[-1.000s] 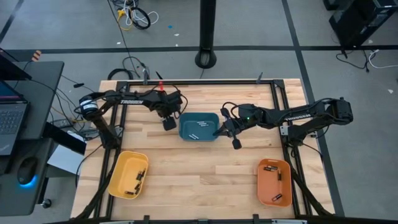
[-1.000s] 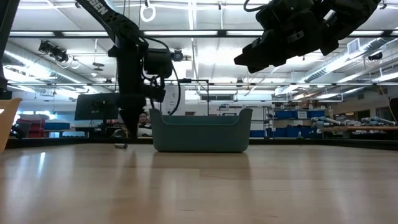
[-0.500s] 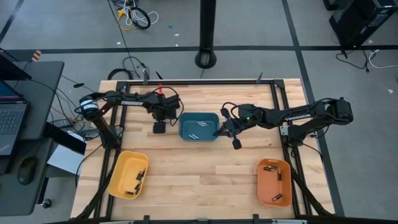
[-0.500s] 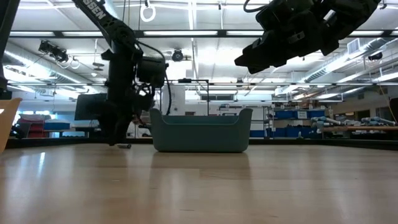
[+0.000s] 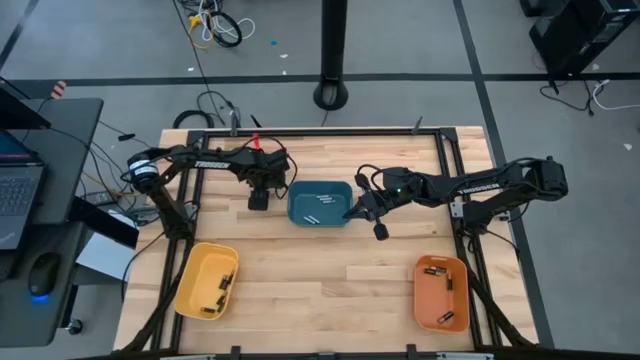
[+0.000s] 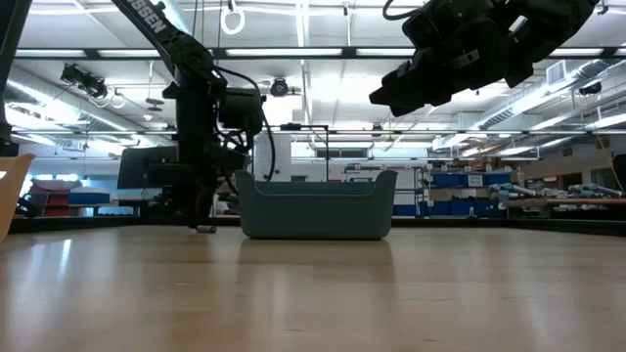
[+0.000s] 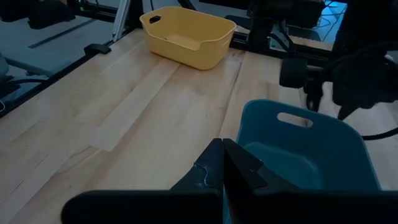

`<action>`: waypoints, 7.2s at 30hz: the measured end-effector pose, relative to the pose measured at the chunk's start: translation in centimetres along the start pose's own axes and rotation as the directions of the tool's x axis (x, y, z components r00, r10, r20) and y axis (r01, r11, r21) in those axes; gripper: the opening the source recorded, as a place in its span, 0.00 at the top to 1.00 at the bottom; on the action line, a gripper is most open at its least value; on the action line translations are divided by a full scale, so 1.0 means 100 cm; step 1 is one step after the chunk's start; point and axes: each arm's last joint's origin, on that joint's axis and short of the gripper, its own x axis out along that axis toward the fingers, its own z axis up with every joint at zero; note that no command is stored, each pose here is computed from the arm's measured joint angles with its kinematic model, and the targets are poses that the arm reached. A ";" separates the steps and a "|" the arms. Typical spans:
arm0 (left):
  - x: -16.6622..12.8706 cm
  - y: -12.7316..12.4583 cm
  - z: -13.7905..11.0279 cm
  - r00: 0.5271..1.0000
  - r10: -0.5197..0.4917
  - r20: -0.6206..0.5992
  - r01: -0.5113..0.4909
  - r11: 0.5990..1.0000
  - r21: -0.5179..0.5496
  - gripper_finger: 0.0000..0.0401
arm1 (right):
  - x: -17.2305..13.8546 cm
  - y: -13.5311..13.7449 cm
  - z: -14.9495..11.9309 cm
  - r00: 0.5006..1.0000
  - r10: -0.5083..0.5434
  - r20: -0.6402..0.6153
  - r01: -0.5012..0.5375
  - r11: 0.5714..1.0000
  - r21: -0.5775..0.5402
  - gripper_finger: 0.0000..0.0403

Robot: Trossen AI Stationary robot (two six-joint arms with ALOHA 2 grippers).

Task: Sort batteries
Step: Put the silver battery into the blue bin

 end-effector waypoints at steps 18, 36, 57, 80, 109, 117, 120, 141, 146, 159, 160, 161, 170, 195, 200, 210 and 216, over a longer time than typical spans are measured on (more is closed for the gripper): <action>0.009 0.012 0.010 0.992 -0.001 0.128 -0.016 0.991 0.131 0.52 | 0.000 0.000 0.000 1.000 0.001 -0.002 -0.001 1.000 0.002 0.98; 0.021 0.013 0.008 0.984 -0.121 0.131 0.122 0.992 -0.001 0.71 | 0.000 0.000 0.000 1.000 0.001 -0.002 -0.001 1.000 0.001 0.98; 0.014 0.009 0.008 0.983 -0.115 0.146 0.129 0.987 -0.094 0.94 | 0.000 0.000 0.000 1.000 0.001 -0.002 -0.001 1.000 0.001 0.98; -0.081 0.006 -0.017 0.928 0.048 0.369 0.028 0.980 -0.199 0.99 | 0.000 0.000 0.000 1.000 0.001 -0.002 -0.001 1.000 0.001 0.98; -0.053 -0.036 -0.032 0.284 0.279 0.917 0.090 0.945 -0.316 0.99 | 0.026 -0.060 -0.014 0.910 -0.337 -0.242 0.393 0.887 0.242 0.97; -0.041 -0.037 -0.044 0.282 0.402 0.871 0.054 0.900 -0.433 0.99 | 0.055 -0.109 0.000 0.838 -0.283 -0.467 0.429 0.870 0.242 0.97; -0.040 -0.037 -0.045 0.284 0.415 0.865 0.050 0.894 -0.445 0.99 | 0.065 -0.120 0.000 0.808 -0.251 -0.533 0.429 0.871 0.241 0.97; -0.035 -0.039 -0.050 0.294 0.450 0.843 0.047 0.874 -0.483 0.99 | 0.088 -0.088 0.029 0.849 -0.121 -0.513 0.241 0.955 0.172 0.94; -0.035 -0.039 -0.050 0.298 0.449 0.842 0.048 0.874 -0.483 0.99 | 0.071 -0.112 0.020 0.836 -0.113 -0.537 0.271 0.936 0.226 0.91; -0.030 -0.041 -0.050 0.346 0.411 0.843 0.067 0.886 -0.459 0.99 | 0.058 -0.125 -0.038 0.875 -0.137 -0.465 0.280 0.926 0.253 0.72; -0.029 -0.041 -0.050 0.353 0.397 0.847 0.074 0.891 -0.448 0.99 | 0.058 -0.125 -0.039 0.880 -0.145 -0.453 0.281 0.927 0.249 0.70; -0.028 -0.042 -0.050 0.359 0.380 0.852 0.082 0.897 -0.435 0.99 | 0.058 -0.124 -0.042 0.883 -0.151 -0.445 0.282 0.927 0.245 0.69; -0.019 -0.047 -0.048 0.471 0.249 0.846 0.149 0.923 -0.354 0.99 | 0.061 -0.128 -0.036 0.915 -0.221 -0.338 0.320 0.907 0.274 0.59; 0.044 -0.015 0.020 0.742 0.218 0.634 0.184 0.843 -0.505 0.99 | 0.058 -0.126 -0.045 0.873 -0.217 -0.438 0.364 0.887 0.285 0.59; 0.048 -0.014 0.024 0.716 0.219 0.663 0.198 0.846 -0.494 0.99 | 0.057 -0.128 -0.044 0.877 -0.229 -0.424 0.366 0.888 0.279 0.59; 0.041 -0.011 0.027 0.667 0.248 0.703 0.207 0.844 -0.494 0.99 | 0.055 -0.131 -0.045 0.837 -0.306 -0.453 0.515 0.722 0.462 0.54; 0.040 -0.011 0.028 0.664 0.249 0.705 0.209 0.843 -0.495 0.99 | 0.056 -0.121 -0.056 0.750 -0.406 -0.523 0.655 0.569 0.497 0.51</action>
